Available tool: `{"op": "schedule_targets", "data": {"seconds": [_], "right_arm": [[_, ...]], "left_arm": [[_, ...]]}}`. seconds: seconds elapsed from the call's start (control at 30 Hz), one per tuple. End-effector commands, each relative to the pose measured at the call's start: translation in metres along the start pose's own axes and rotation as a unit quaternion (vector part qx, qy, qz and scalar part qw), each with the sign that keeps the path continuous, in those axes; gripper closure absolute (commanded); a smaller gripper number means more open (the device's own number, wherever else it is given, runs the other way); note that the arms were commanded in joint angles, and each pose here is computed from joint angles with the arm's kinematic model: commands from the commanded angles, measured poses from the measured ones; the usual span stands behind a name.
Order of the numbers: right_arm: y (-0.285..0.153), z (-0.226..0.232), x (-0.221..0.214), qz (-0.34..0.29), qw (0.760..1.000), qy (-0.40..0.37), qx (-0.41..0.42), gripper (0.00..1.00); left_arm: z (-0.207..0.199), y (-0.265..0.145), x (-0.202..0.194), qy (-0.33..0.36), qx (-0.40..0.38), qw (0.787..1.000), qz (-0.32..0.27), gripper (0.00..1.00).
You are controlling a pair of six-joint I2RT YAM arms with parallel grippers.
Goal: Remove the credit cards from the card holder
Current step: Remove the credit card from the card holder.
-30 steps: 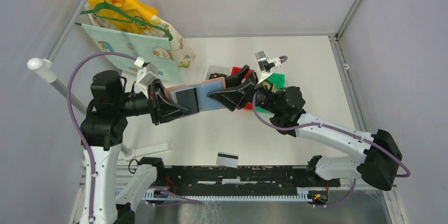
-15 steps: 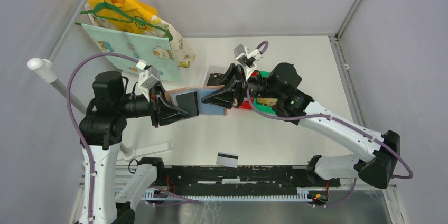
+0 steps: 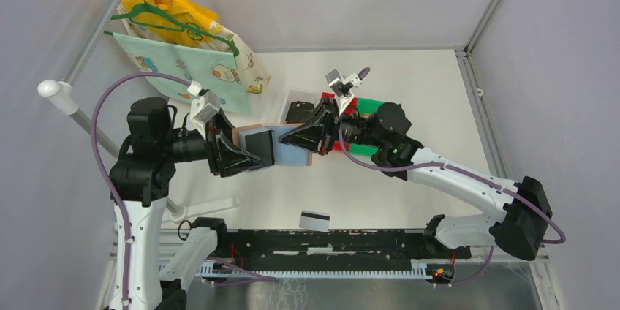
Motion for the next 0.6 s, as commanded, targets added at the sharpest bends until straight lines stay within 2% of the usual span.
{"op": "schedule_targets", "data": {"seconds": [0.0,0.13,0.27,0.43,0.57], "right_arm": [[-0.007,0.022,0.041,-0.139,0.99,-0.001,0.02,1.0],[-0.011,0.024,0.035,-0.164,0.986,0.01,0.013,1.0],[-0.006,0.028,0.026,-0.159,0.987,0.019,0.018,1.0],[-0.009,0.031,0.021,-0.17,0.985,0.025,0.02,1.0],[-0.015,0.034,0.021,-0.186,0.982,0.023,0.021,1.0]], "left_arm": [[-0.007,0.0,0.006,0.011,-0.03,0.999,-0.007,0.49],[-0.007,0.001,0.005,0.005,-0.036,0.999,-0.006,0.57],[-0.006,0.002,0.008,-0.003,-0.033,0.999,-0.01,0.57],[-0.001,0.003,0.011,-0.023,-0.016,0.999,-0.022,0.53],[-0.003,0.004,0.011,-0.028,-0.031,0.999,-0.022,0.57]]}}
Point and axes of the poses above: each gripper's point midway between its finger pads, its own y axis out along the fingers, its own z axis along the line the jaws close on, x = y × z, the point moved 8 cm from there along -y, back along the fingers, and after that the axes turned 12 degrees about -y, right-handed, at the moved point
